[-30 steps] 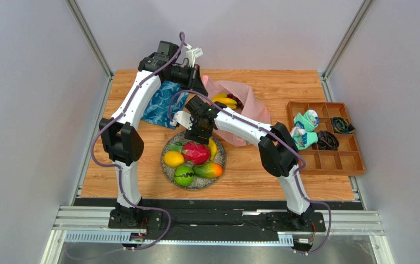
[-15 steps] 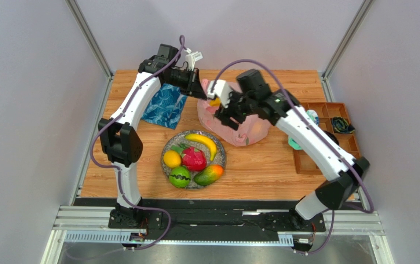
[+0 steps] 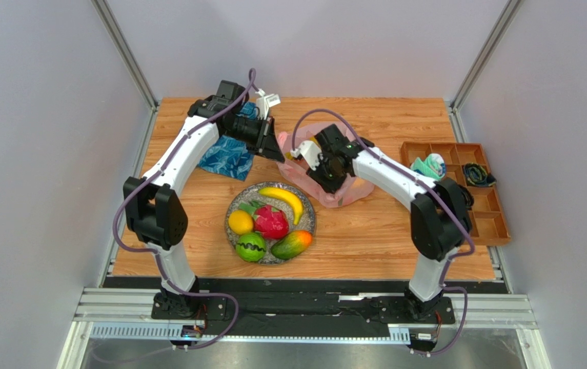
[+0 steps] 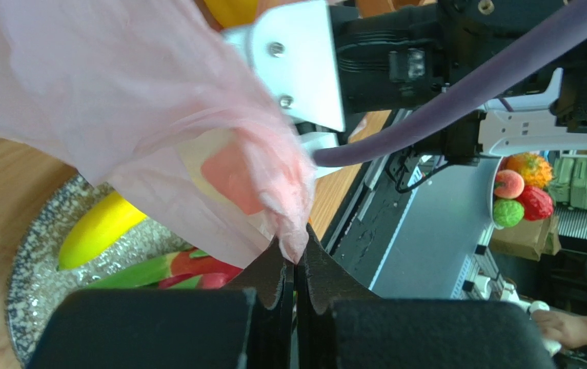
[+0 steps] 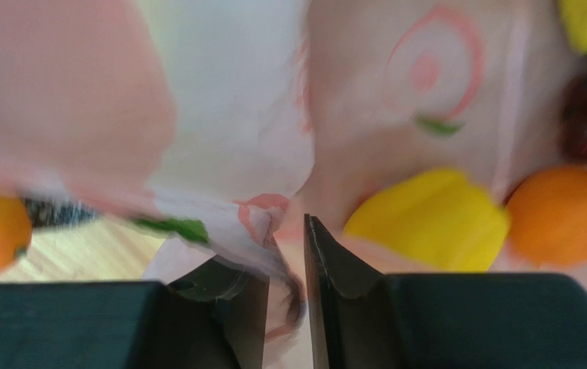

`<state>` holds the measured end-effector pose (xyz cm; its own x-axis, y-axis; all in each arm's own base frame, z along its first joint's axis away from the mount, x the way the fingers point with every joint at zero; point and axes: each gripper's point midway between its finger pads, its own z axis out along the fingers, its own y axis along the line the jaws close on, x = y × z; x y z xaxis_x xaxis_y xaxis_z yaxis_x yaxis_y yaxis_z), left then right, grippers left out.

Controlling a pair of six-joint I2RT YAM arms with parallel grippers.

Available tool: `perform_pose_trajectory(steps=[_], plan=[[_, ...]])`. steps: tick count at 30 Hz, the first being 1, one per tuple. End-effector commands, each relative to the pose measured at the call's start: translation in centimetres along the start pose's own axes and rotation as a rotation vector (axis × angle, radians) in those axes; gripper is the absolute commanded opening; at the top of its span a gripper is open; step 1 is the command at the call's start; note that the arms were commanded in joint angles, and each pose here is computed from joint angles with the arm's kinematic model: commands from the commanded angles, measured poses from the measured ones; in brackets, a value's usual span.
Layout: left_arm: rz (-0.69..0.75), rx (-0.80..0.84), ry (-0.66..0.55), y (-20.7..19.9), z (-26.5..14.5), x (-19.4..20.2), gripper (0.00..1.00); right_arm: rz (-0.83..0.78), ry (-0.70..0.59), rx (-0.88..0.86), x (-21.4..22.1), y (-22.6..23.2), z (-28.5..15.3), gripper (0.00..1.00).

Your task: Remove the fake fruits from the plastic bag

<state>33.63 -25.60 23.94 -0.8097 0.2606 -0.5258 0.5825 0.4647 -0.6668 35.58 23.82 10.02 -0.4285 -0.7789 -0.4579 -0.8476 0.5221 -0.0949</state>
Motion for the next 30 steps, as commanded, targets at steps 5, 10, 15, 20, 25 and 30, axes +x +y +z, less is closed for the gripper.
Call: perform_pose_trajectory(steps=[5, 10, 15, 20, 25, 30], plan=[[0.063, -0.013, -0.016, -2.0, -2.0, 2.0, 0.0, 0.021, 0.087, 0.152, 9.3, 1.8, -6.3, 0.28], [0.063, -0.045, 0.021, -1.3, -1.2, 2.9, 0.0, 0.063, 0.017, 0.207, 5.8, -1.4, -5.9, 0.32], [0.087, -0.007, 0.089, -2.1, 0.8, 4.4, 0.0, 0.102, -0.115, 0.121, -1.0, -3.4, -7.4, 0.67], [0.11, -0.027, 0.12, -1.9, 1.4, 5.1, 0.0, 0.123, -0.261, -0.203, -4.9, 0.6, -10.1, 0.9], [0.107, -0.073, 0.136, -0.9, 1.4, 5.7, 0.0, 0.137, -0.263, -0.335, -4.6, 2.6, -9.2, 0.98], [0.067, -0.043, 0.132, -1.3, 1.7, 5.7, 0.0, 0.194, -0.112, -0.049, -0.9, -1.9, -5.0, 0.66]])
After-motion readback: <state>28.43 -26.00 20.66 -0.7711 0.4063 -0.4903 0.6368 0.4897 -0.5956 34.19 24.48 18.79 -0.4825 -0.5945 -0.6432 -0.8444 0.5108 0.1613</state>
